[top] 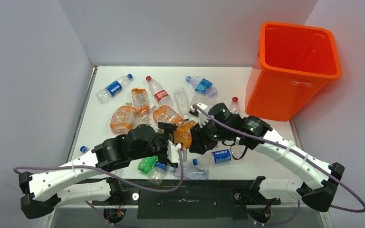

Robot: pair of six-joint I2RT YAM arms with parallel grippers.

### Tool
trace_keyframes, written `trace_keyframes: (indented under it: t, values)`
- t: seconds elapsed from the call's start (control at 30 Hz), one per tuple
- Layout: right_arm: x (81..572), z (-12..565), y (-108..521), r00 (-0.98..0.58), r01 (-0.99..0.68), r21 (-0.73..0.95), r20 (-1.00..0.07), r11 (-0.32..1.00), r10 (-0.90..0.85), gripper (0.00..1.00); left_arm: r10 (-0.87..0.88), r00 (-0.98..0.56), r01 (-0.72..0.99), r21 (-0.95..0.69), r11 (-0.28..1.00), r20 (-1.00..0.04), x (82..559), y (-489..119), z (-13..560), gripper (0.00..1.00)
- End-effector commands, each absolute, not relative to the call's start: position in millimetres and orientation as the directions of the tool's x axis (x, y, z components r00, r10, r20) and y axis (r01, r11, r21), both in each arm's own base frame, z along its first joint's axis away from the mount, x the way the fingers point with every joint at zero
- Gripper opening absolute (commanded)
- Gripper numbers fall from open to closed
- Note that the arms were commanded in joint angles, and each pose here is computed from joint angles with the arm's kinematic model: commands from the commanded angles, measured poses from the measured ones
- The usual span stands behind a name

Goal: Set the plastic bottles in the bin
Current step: Place the plastic bottle in the trash bin.

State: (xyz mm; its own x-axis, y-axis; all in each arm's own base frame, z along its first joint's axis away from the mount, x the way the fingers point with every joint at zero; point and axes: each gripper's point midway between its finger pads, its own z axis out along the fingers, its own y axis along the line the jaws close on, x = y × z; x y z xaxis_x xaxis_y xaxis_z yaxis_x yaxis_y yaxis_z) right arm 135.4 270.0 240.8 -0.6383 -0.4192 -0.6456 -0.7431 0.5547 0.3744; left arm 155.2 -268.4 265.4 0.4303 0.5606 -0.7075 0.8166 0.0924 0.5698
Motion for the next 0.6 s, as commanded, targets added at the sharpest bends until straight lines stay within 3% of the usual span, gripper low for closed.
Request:
trace_keyframes:
  t: [0.0,0.13,0.27,0.47,0.53,0.57]
  values:
    - [120.8,261.4,278.2,-0.589,-0.794,0.375,-0.671,0.479,-0.451,0.05,0.586,0.547,0.693,0.716,0.084,-0.598,172.2,-267.5,301.5,0.96]
    - [116.2,264.3,281.5,-0.577,-0.803,0.369,-0.678,0.468,-0.456,0.05,0.6,0.558,0.681,0.729,0.065,-0.574,176.2,-271.6,297.4,1.0]
    - [116.8,268.1,282.5,-0.572,-0.805,0.366,-0.689,0.468,-0.445,0.05,0.618,0.548,0.698,0.715,0.032,-0.564,175.5,-273.9,284.4,0.86]
    - [118.6,279.5,287.6,-0.559,-0.812,0.367,-0.714,0.453,-0.423,0.05,0.593,0.543,0.736,0.676,0.003,-0.594,166.5,-282.0,273.8,0.87]
    - [118.0,281.1,289.6,-0.556,-0.815,0.37,-0.716,0.445,-0.422,0.05,0.591,0.541,0.74,0.673,0.005,-0.599,166.2,-283.9,272.5,0.79]
    - [117.2,281.7,290.8,-0.554,-0.817,0.372,-0.717,0.441,-0.422,0.05,0.59,0.539,0.74,0.672,0.009,-0.601,166.7,-284.7,272.6,0.69]
